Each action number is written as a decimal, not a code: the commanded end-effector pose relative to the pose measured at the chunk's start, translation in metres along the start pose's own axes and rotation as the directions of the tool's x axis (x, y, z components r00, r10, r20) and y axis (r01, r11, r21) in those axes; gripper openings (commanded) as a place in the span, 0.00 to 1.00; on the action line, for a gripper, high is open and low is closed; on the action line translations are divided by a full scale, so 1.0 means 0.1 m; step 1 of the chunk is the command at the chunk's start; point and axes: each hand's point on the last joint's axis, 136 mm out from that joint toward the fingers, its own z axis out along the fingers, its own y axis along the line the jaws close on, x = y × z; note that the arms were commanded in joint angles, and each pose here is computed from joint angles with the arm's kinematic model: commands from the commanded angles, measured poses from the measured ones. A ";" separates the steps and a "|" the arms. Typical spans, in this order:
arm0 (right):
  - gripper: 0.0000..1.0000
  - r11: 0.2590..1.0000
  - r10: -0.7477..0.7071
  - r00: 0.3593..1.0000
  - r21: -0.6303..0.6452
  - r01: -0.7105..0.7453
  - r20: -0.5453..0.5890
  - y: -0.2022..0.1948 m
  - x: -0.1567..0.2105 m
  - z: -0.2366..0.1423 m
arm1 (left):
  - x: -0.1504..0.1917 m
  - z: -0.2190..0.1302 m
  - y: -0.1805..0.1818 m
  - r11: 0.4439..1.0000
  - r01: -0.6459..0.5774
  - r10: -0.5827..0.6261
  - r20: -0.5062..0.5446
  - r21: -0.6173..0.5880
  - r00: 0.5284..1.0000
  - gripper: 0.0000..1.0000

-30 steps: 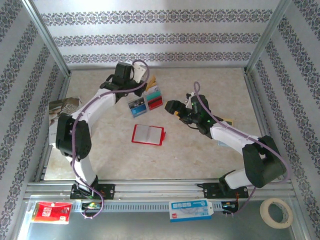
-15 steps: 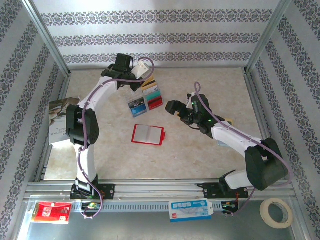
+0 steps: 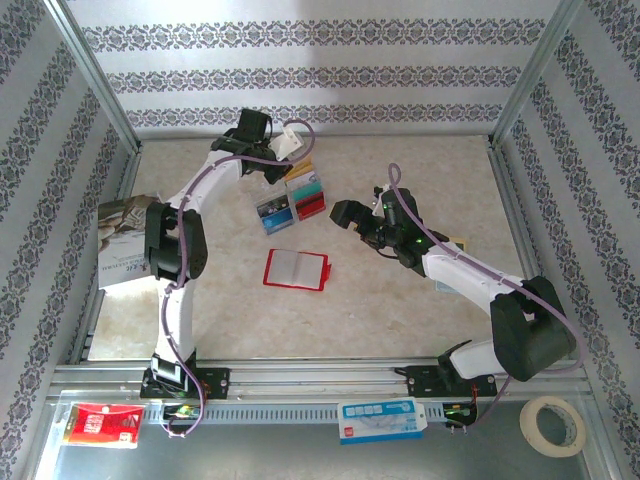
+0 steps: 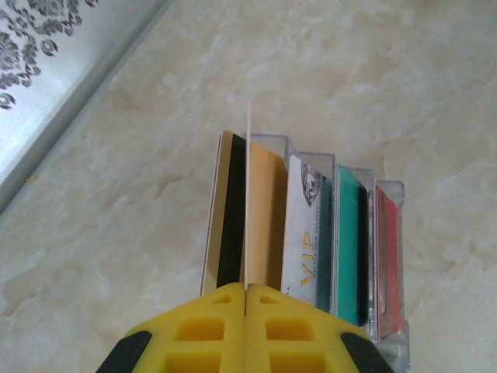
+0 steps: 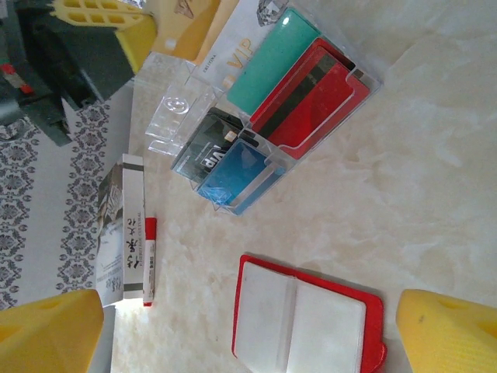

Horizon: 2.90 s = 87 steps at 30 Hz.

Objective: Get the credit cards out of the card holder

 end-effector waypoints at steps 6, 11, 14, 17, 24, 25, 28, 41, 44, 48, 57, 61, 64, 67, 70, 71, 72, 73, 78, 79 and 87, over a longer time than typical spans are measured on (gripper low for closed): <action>0.97 1.000 -0.008 1.000 -0.011 0.008 0.007 0.10 -0.03 0.02 | 0.14 0.02 0.02 0.999 -0.031 0.033 -0.053 0.020 0.998 0.00; 0.96 1.000 0.005 1.000 -0.020 -0.005 -0.010 0.10 -0.01 0.07 | 0.16 0.07 0.05 1.000 -0.028 0.028 -0.057 0.015 0.998 0.04; 0.96 1.000 0.009 1.000 -0.020 -0.009 -0.013 0.10 -0.01 0.08 | 0.14 0.08 0.09 1.000 -0.015 0.015 -0.056 0.000 0.998 0.12; 0.96 1.000 0.009 1.000 -0.022 -0.009 -0.016 0.10 0.00 0.08 | 0.08 0.05 0.16 0.999 0.003 -0.004 -0.038 -0.033 0.999 0.21; 0.95 1.000 0.010 1.000 -0.019 -0.010 -0.021 0.08 0.01 0.10 | -0.18 -0.19 0.29 0.994 0.058 -0.054 0.047 -0.088 0.997 0.29; 0.95 1.000 0.007 1.000 -0.016 -0.008 -0.020 0.07 0.01 0.10 | -0.24 -0.26 0.27 0.994 0.070 -0.064 0.073 -0.082 0.995 0.30; 0.95 1.000 -0.005 1.000 -0.006 0.005 -0.020 0.08 0.03 0.10 | -0.41 -0.51 0.25 0.989 0.123 -0.110 0.158 -0.079 0.981 0.35; 0.92 0.978 -0.161 0.977 0.113 0.177 -0.140 0.19 0.52 0.31 | 0.00 -1.30 -0.18 0.754 0.656 -0.566 0.466 -0.042 0.680 0.69; 0.91 0.968 -0.179 0.962 0.138 0.210 -0.208 0.15 0.79 0.43 | 0.36 -1.36 -0.26 0.651 0.755 -0.644 0.470 -0.077 0.603 0.73; 0.88 0.955 -0.178 0.935 0.177 0.240 -0.308 0.00 1.11 0.60 | 0.87 -1.47 -0.35 0.534 0.825 -0.685 0.476 -0.188 0.552 0.80; 0.86 0.923 -0.191 0.875 0.222 0.314 -0.444 -0.17 1.40 0.93 | 1.70 -1.42 -0.70 0.353 0.907 -0.790 0.447 -0.229 0.420 0.89; 0.84 0.907 -0.183 0.850 0.250 0.340 -0.493 -0.35 1.49 0.97 | 1.74 -1.39 -0.73 0.337 0.918 -0.797 0.454 -0.211 0.397 0.89; 0.84 0.884 -0.193 0.844 0.284 0.370 -0.500 -0.49 1.43 0.91 | 1.70 -1.41 -0.69 0.348 0.912 -0.788 0.458 -0.218 0.410 0.89; 0.84 0.853 -0.203 0.838 0.329 0.405 -0.506 -0.66 1.29 0.84 | 1.65 -1.43 -0.66 0.356 0.907 -0.790 0.447 -0.225 0.421 0.90; 0.84 0.817 -0.222 0.833 0.369 0.442 -0.506 -0.82 1.11 0.80 | 1.59 -1.39 -0.66 0.371 0.906 -0.795 0.435 -0.205 0.424 0.90; 0.84 0.811 -0.233 0.830 0.370 0.453 -0.507 -0.85 1.07 0.80 | 1.58 -1.38 -0.66 0.372 0.907 -0.796 0.434 -0.199 0.422 0.90; 0.84 0.806 -0.237 0.827 0.371 0.460 -0.510 -0.89 1.04 0.82 | 1.58 -1.36 -0.66 0.373 0.908 -0.796 0.436 -0.192 0.419 0.90; 0.83 0.809 -0.240 0.822 0.362 0.464 -0.517 -0.90 1.03 0.86 | 1.58 -1.35 -0.66 0.371 0.909 -0.797 0.438 -0.190 0.416 0.90; 0.78 0.805 -0.264 0.812 0.344 0.483 -0.520 -0.79 0.98 0.95 | 1.66 -1.31 -0.67 0.365 0.907 -0.803 0.422 -0.211 0.421 0.90; 0.78 0.801 -0.280 0.816 0.345 0.489 -0.506 -0.72 0.93 0.92 | 1.67 -1.31 -0.68 0.367 0.905 -0.802 0.419 -0.217 0.425 0.90; 0.79 0.778 -0.436 0.791 0.262 0.571 -0.429 0.03 0.88 0.74 | 1.70 -1.33 -0.65 0.346 0.909 -0.799 0.434 -0.232 0.415 0.90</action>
